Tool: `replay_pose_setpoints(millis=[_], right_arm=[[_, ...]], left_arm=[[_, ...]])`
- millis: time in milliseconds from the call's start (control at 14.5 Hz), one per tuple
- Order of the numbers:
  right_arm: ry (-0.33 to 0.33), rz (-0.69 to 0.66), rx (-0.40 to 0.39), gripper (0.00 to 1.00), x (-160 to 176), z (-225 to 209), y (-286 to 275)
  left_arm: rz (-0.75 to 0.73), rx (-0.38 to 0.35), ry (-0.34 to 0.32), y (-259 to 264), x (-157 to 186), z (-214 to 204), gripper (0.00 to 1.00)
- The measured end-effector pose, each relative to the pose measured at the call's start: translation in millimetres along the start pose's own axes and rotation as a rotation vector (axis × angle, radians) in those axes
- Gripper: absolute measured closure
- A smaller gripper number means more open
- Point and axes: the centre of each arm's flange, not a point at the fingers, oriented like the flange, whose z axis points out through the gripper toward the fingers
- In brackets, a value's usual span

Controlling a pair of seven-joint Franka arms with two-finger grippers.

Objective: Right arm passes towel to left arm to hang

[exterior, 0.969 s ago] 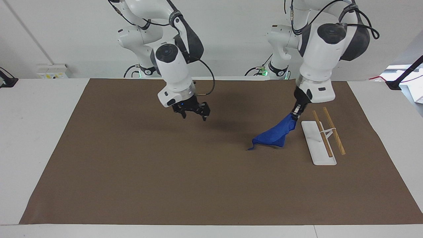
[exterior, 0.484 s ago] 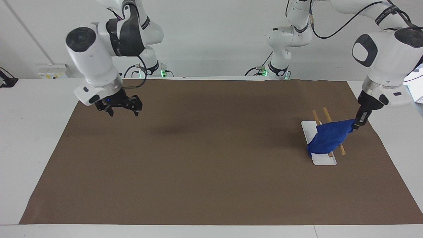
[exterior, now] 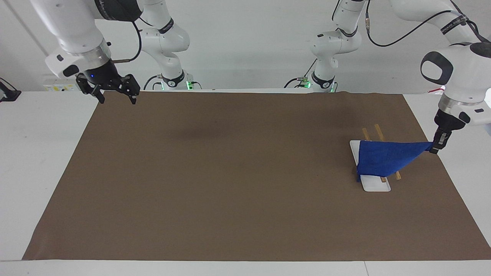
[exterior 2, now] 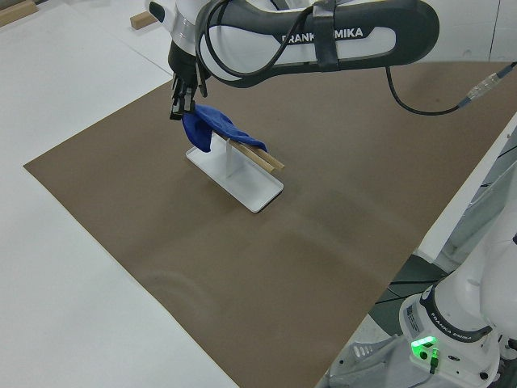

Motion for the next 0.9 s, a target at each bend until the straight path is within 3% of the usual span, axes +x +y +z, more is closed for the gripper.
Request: replay_pose_setpoints(millis=[277,899], right_arm=[[0.008,0.044,0.002,0.00,-21,-12,22],[-0.028,0.037,0.001,0.00,0,16,20]], left_arm=[[-0.006,-0.030,0.044,-10,7,6,0.98],[-0.027,-0.043,0.077,-23,20,15,0.98]])
